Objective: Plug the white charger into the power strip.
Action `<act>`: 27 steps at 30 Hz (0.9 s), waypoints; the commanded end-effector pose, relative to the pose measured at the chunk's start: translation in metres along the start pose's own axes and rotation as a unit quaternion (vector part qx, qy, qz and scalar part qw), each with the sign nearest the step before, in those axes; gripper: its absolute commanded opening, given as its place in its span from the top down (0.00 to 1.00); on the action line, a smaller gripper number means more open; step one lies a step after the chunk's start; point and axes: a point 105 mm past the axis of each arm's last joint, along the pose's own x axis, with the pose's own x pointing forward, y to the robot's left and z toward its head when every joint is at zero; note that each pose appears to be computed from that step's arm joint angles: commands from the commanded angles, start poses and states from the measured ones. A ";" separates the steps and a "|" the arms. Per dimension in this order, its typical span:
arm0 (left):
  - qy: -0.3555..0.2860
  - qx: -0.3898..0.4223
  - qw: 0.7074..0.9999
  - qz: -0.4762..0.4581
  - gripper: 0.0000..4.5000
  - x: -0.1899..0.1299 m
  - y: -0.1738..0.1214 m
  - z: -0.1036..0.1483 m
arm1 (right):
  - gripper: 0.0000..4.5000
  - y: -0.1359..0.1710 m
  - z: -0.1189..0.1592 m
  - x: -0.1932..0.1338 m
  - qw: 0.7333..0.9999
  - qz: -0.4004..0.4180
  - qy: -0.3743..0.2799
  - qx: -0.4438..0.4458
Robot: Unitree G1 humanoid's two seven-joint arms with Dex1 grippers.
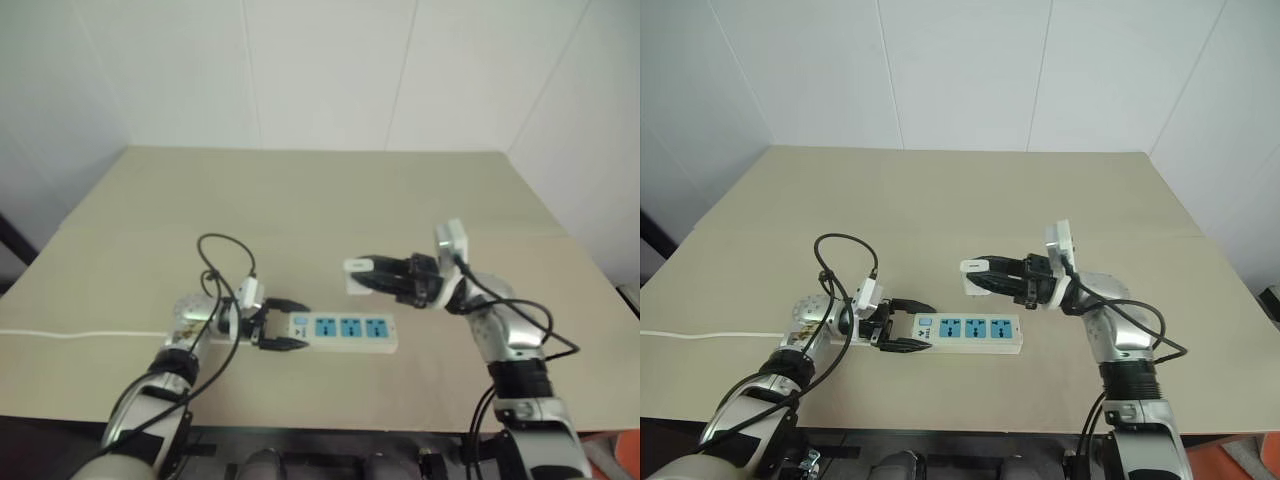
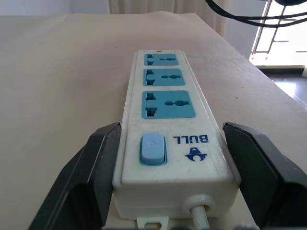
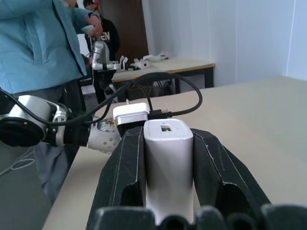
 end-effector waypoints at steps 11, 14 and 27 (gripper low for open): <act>0.003 -0.012 1.000 -0.001 0.29 0.007 -0.010 -0.012 | 0.75 -0.010 -0.017 0.020 0.999 0.006 -0.033 0.012; 0.003 -0.012 1.000 0.001 0.29 0.008 -0.010 -0.012 | 0.75 -0.007 -0.026 0.025 0.999 0.016 -0.030 0.023; 0.007 -0.016 1.000 0.014 0.29 0.003 -0.007 -0.012 | 0.75 0.003 -0.053 0.043 0.998 0.036 -0.027 0.046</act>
